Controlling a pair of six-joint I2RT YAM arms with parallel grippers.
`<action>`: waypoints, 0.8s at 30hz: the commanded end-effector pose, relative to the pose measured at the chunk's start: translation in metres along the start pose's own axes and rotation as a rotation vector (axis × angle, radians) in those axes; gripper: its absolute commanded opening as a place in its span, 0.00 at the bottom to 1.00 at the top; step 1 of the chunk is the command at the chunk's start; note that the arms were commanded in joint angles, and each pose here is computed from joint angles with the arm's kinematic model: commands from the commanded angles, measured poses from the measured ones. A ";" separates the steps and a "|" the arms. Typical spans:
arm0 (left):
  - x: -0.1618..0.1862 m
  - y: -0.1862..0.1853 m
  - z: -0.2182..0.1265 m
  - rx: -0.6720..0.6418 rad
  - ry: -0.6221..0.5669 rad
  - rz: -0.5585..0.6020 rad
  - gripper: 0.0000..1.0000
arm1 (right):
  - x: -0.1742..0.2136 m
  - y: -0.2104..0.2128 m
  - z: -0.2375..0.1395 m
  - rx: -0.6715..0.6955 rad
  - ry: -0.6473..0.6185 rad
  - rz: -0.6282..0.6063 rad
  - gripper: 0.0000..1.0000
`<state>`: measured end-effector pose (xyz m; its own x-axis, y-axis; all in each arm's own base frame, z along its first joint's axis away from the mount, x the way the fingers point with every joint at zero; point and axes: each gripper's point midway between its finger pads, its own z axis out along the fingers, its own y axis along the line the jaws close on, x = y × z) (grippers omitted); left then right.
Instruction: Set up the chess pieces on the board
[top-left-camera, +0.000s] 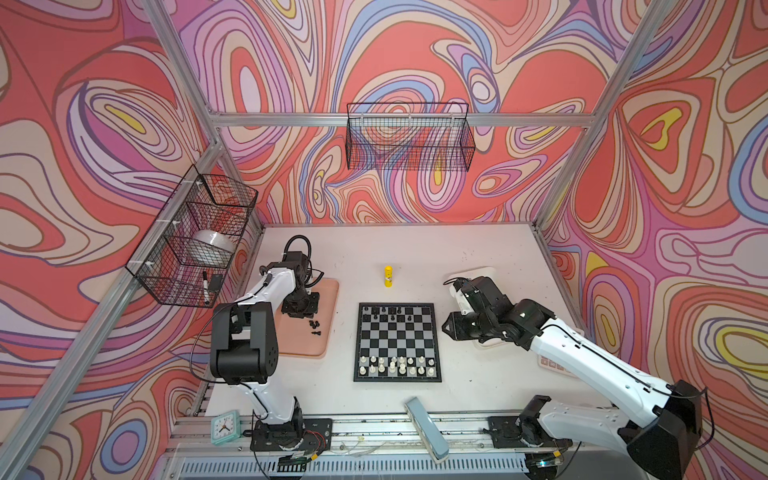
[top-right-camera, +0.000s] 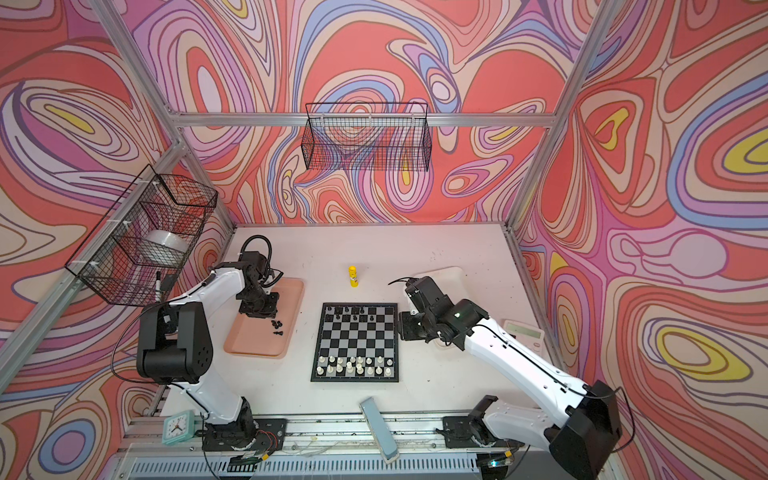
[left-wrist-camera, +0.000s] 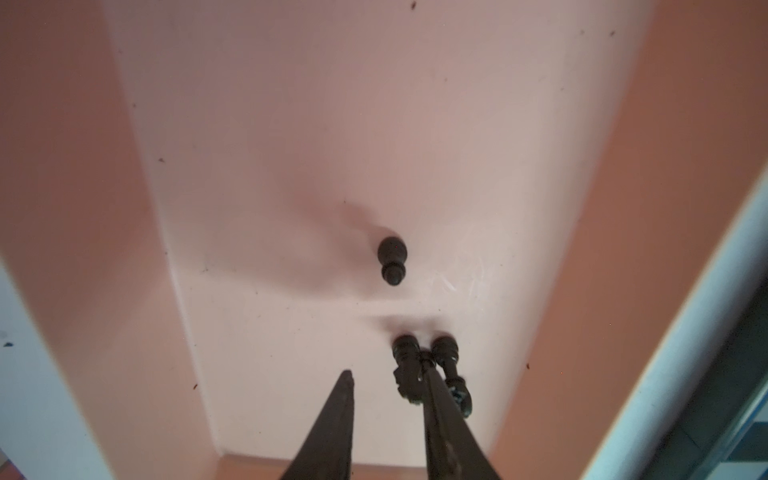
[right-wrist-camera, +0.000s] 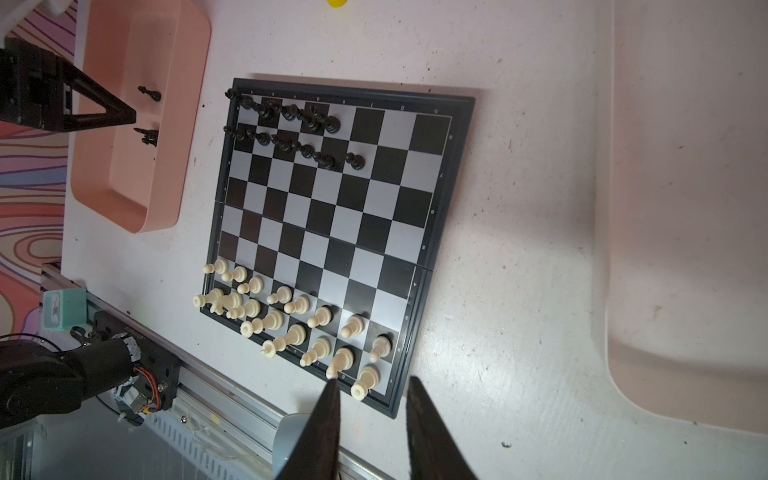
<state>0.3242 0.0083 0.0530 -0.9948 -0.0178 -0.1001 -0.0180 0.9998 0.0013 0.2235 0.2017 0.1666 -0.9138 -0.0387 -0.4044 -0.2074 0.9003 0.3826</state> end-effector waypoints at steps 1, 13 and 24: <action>-0.014 0.003 -0.015 -0.016 -0.086 0.079 0.31 | -0.001 -0.002 0.001 0.005 -0.004 0.001 0.28; 0.000 -0.030 -0.043 0.177 -0.098 0.707 0.33 | 0.000 -0.005 0.001 0.019 -0.006 -0.002 0.28; 0.014 -0.018 -0.037 0.248 -0.013 0.984 0.37 | -0.002 -0.008 0.001 0.045 -0.008 0.003 0.28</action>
<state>0.3179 -0.0103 0.0888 -0.6559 0.7303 -0.1912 0.7523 0.6531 -0.0864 0.2244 0.1982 0.1652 -0.9126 -0.0366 -0.4072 -0.1996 0.9091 0.3656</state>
